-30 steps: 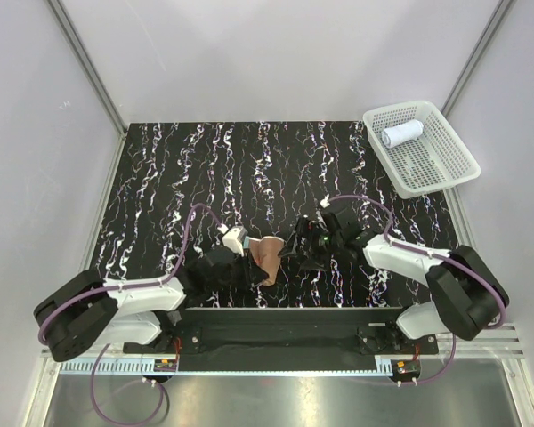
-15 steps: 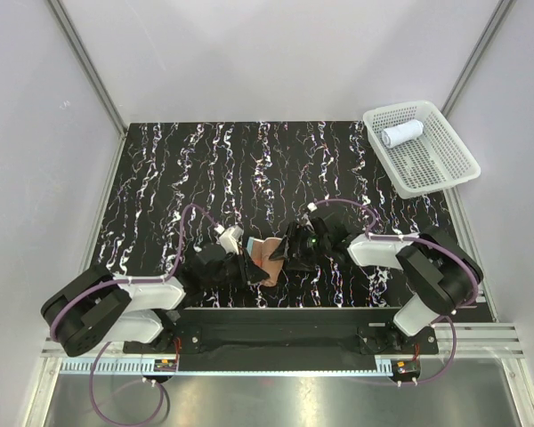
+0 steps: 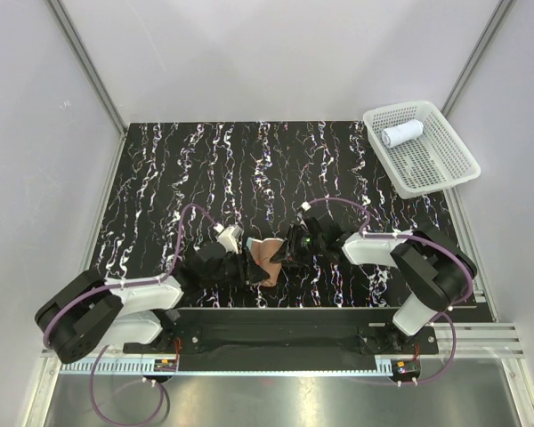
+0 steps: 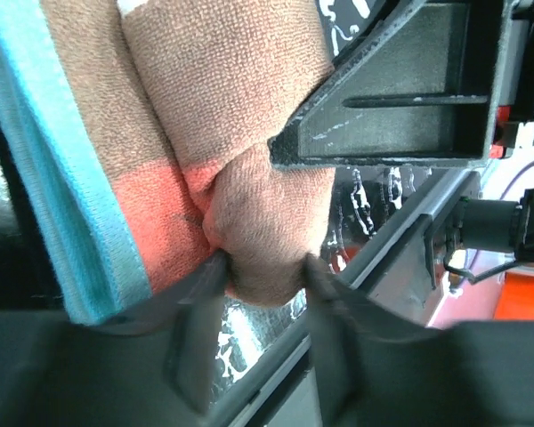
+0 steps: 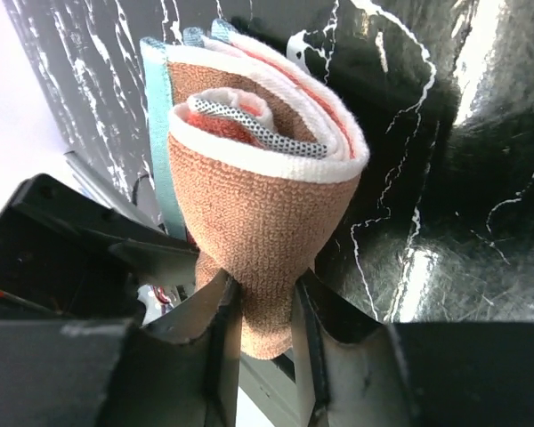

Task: Roll the towels
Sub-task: Roll the towel

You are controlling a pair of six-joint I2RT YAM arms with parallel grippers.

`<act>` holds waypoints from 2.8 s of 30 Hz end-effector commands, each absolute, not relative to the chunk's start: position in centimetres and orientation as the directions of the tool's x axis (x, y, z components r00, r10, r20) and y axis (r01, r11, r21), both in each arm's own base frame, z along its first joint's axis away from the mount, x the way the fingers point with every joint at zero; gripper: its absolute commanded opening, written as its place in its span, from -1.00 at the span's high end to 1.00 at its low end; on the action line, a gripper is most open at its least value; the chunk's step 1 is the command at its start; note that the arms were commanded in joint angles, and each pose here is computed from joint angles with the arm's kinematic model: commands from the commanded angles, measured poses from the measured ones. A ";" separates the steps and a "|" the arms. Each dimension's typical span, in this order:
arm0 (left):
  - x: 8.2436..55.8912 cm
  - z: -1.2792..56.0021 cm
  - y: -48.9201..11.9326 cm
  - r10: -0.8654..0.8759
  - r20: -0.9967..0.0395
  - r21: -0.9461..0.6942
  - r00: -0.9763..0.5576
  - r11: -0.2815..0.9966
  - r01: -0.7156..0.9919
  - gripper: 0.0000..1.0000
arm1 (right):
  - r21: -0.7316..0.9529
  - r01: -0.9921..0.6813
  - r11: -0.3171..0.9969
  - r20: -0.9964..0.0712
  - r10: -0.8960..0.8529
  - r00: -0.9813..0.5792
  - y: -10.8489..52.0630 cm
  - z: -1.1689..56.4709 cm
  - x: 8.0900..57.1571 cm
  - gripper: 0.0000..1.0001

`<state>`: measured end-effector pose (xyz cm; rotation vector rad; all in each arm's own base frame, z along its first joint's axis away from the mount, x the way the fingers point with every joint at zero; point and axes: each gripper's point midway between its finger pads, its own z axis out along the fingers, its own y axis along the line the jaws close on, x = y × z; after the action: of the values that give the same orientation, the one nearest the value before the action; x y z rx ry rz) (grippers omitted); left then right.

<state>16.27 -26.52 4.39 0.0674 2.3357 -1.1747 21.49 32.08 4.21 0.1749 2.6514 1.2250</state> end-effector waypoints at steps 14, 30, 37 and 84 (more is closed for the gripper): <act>18.8 9.3 -22.5 -0.063 -0.747 -0.311 -0.661 0.913 0.264 -0.26 | 0.414 0.016 0.910 -0.161 0.091 -0.983 30.3 3.3 21.0 0.54; 16.4 9.4 -30.2 0.238 -0.820 -0.021 -0.521 0.896 0.444 -0.27 | 0.370 -0.012 0.929 -0.135 0.041 -0.990 31.3 3.5 21.0 0.52; 16.8 5.7 -30.0 0.307 -0.769 0.081 -0.560 0.917 0.391 -0.29 | 0.384 -0.020 0.923 -0.131 0.033 -0.991 31.3 3.9 20.6 0.52; 17.9 7.1 -25.8 -0.276 -0.517 -0.751 -0.810 0.600 0.275 0.67 | 0.778 -0.184 0.600 -0.406 0.258 -0.876 28.1 15.1 22.8 -0.99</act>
<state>18.77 -25.07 5.67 0.0441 2.2627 -0.9616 22.73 25.50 13.61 0.1132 2.4463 0.9937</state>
